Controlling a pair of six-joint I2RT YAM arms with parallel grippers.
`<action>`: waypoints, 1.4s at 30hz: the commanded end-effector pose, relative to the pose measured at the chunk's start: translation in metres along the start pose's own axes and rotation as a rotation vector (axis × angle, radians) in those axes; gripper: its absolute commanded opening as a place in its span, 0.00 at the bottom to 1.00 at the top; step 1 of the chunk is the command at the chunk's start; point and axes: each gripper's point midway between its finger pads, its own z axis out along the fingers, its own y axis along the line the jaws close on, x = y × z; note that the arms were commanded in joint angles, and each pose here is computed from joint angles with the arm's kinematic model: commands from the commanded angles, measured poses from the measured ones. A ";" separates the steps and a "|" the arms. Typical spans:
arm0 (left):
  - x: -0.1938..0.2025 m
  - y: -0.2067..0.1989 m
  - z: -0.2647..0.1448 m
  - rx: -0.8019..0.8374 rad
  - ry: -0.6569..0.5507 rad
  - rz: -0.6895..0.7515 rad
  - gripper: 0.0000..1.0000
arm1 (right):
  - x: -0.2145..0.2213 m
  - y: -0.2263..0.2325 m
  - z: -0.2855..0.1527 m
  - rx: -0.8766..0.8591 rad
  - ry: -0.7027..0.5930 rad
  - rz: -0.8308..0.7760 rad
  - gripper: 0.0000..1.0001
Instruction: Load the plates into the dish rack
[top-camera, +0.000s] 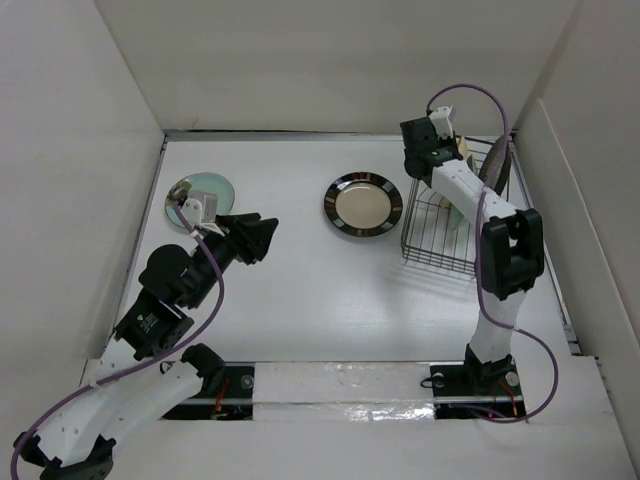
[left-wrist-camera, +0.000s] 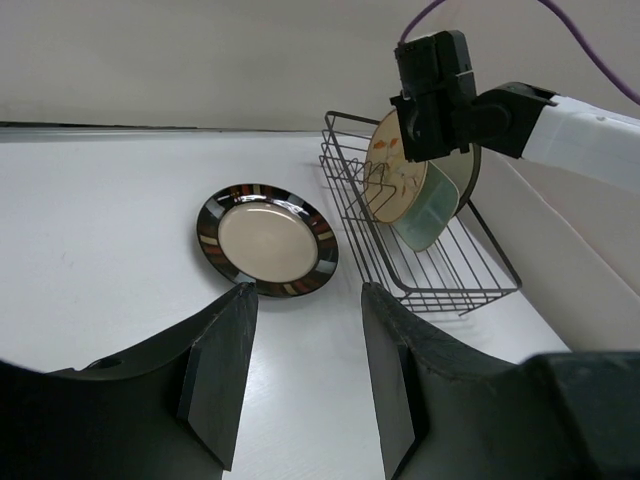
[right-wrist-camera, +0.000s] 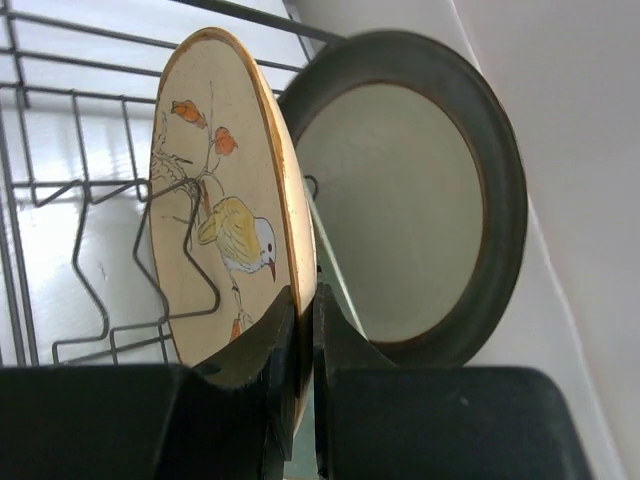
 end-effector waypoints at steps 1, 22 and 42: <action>-0.015 -0.004 0.001 0.008 -0.046 0.009 0.43 | -0.006 0.003 -0.005 -0.064 -0.021 0.275 0.03; -0.031 0.021 -0.003 -0.120 -0.132 0.000 0.03 | -0.099 0.028 -0.188 -0.742 -0.331 0.624 0.07; -0.043 0.015 -0.010 -0.090 -0.160 -0.005 0.19 | -0.051 0.429 -0.365 -1.545 0.179 0.712 0.72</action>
